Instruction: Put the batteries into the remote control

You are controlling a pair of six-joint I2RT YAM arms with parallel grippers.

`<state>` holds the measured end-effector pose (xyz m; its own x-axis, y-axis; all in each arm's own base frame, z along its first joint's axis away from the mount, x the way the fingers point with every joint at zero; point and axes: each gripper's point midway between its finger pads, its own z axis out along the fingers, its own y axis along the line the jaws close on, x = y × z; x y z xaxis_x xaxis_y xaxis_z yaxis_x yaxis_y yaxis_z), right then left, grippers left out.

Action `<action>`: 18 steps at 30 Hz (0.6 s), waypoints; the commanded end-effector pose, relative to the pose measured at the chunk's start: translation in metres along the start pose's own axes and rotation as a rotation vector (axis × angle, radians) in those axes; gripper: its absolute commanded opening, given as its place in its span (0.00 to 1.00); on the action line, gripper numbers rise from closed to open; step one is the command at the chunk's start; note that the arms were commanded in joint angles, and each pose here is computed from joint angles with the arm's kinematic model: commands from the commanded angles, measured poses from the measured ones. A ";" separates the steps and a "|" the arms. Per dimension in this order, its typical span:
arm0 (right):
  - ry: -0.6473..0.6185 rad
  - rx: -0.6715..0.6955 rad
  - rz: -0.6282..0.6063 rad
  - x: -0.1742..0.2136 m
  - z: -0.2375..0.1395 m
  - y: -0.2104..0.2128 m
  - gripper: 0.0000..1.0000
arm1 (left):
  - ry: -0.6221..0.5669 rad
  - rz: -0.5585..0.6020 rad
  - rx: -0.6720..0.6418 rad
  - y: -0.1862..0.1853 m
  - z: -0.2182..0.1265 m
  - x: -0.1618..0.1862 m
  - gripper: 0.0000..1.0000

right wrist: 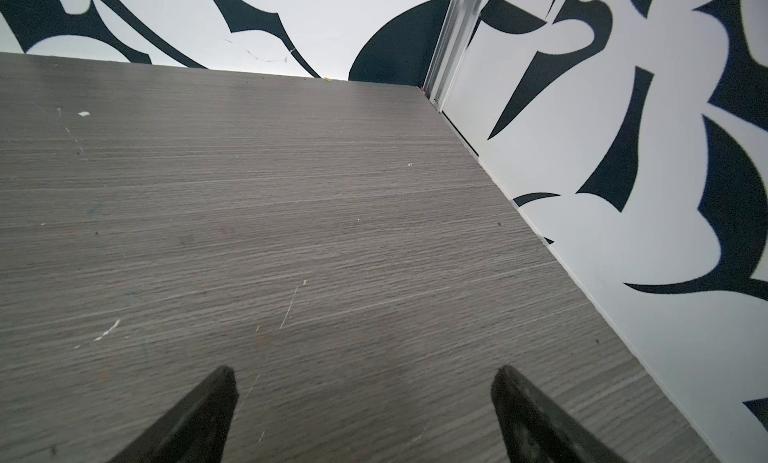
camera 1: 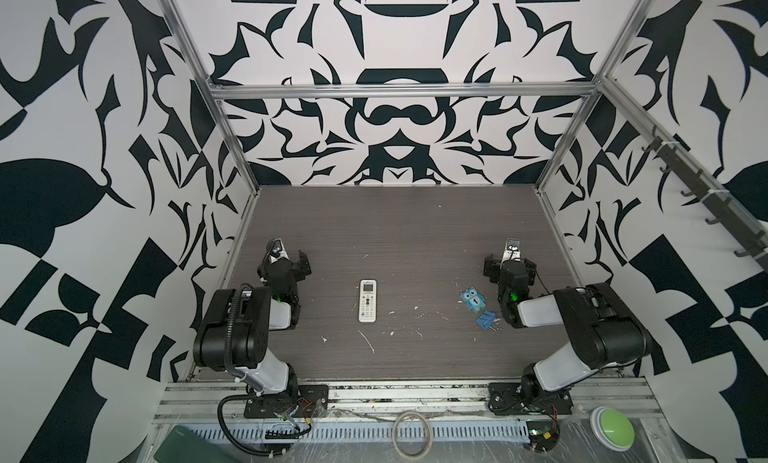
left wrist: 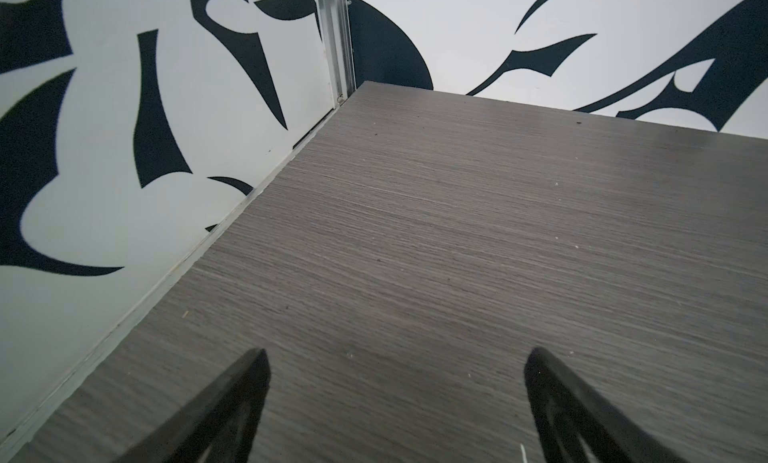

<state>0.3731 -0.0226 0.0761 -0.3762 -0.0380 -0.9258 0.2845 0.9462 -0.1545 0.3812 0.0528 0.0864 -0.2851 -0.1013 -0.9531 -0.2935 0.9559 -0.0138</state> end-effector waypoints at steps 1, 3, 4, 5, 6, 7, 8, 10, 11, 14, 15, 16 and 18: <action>-0.035 -0.008 0.026 -0.012 0.000 0.002 1.00 | -0.006 -0.022 0.026 -0.005 0.003 -0.009 0.99; -0.036 -0.008 0.025 -0.012 0.000 0.002 1.00 | -0.007 -0.024 0.025 -0.004 0.003 -0.009 0.99; -0.036 -0.009 0.027 -0.012 0.000 0.002 1.00 | -0.007 -0.026 0.023 -0.003 0.003 -0.009 0.99; -0.035 -0.008 0.025 -0.012 0.000 0.002 1.00 | -0.008 -0.028 0.023 -0.003 0.002 -0.009 0.99; -0.035 -0.007 0.026 -0.012 0.000 0.002 1.00 | -0.013 -0.033 0.018 -0.001 0.002 -0.010 0.99; -0.035 -0.008 0.025 -0.012 0.000 0.002 1.00 | -0.020 -0.040 0.015 0.000 0.000 -0.010 0.99; -0.036 -0.008 0.026 -0.012 0.000 0.002 1.00 | -0.033 -0.046 0.012 0.002 -0.002 -0.010 0.99; -0.036 -0.008 0.027 -0.012 0.000 0.002 1.00 | -0.054 -0.050 0.026 0.000 -0.006 -0.011 0.99; -0.036 -0.008 0.026 -0.012 0.000 0.002 1.00 | -0.056 -0.049 0.031 0.000 -0.007 -0.010 0.99; -0.036 -0.007 0.027 -0.012 0.000 0.002 1.00 | -0.060 -0.038 0.060 -0.005 -0.007 -0.011 0.99; -0.036 -0.008 0.025 -0.012 0.000 0.002 1.00 | -0.057 -0.031 0.072 -0.007 -0.007 -0.010 0.99; -0.037 -0.009 0.026 -0.012 0.000 0.002 1.00 | -0.052 -0.024 0.083 -0.010 -0.006 -0.010 0.99; -0.036 -0.008 0.025 -0.012 0.000 0.002 1.00 | -0.031 -0.013 0.103 -0.014 -0.003 -0.009 0.99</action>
<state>0.3732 -0.0223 0.0760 -0.3762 -0.0380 -0.9257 0.2828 0.9468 -0.1538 0.3796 0.0454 0.0854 -0.2768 -0.1176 -0.9537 -0.2458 0.9681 -0.0481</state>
